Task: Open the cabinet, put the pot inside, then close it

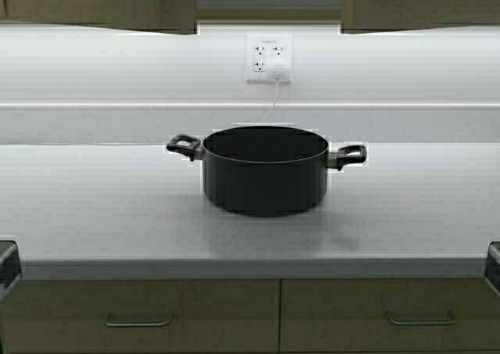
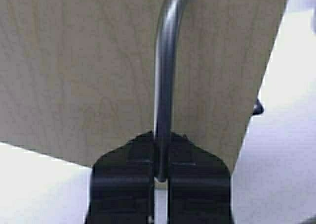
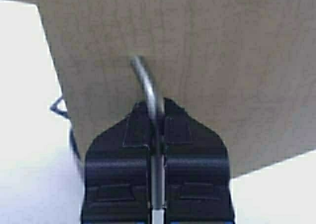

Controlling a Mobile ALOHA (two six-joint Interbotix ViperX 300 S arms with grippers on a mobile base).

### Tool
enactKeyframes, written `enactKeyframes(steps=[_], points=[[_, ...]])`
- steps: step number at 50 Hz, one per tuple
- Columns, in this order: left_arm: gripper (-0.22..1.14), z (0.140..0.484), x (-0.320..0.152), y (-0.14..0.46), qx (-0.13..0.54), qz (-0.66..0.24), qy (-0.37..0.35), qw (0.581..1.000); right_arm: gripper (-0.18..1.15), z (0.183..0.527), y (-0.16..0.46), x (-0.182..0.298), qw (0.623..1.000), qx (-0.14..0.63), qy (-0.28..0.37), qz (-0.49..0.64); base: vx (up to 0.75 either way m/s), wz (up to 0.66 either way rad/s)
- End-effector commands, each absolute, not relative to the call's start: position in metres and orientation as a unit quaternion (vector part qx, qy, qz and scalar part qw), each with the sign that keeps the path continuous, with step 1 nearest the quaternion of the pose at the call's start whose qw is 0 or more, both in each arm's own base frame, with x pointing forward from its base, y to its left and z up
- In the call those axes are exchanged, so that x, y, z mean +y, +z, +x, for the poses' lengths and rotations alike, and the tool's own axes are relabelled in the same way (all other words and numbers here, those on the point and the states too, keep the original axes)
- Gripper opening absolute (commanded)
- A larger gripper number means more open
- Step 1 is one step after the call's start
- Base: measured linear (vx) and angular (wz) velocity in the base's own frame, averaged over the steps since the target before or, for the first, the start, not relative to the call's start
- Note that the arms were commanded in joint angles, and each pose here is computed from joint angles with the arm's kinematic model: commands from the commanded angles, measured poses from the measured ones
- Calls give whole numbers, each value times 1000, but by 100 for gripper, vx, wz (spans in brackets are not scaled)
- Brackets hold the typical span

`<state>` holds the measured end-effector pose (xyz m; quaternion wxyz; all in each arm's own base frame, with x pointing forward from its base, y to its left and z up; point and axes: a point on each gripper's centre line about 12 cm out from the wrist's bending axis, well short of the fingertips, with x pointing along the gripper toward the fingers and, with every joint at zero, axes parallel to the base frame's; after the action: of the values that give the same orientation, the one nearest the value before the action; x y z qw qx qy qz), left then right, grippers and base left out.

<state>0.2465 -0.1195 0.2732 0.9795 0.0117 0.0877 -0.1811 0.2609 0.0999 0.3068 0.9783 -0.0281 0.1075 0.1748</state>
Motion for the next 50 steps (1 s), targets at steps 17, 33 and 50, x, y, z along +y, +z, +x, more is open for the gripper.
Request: enactKeyframes(steps=[17,33,50], points=[[3,244,-75,299,74,-9,-126,989,6,258,304,77,978,131,159,-27,-9,1],[64,247,-69,296,86,26,-123,988,83,256,304,77,967,162,190,-44,-9,-2],[93,188,-69,317,93,13,-193,977,100,195,332,82,946,182,267,-39,0,0]])
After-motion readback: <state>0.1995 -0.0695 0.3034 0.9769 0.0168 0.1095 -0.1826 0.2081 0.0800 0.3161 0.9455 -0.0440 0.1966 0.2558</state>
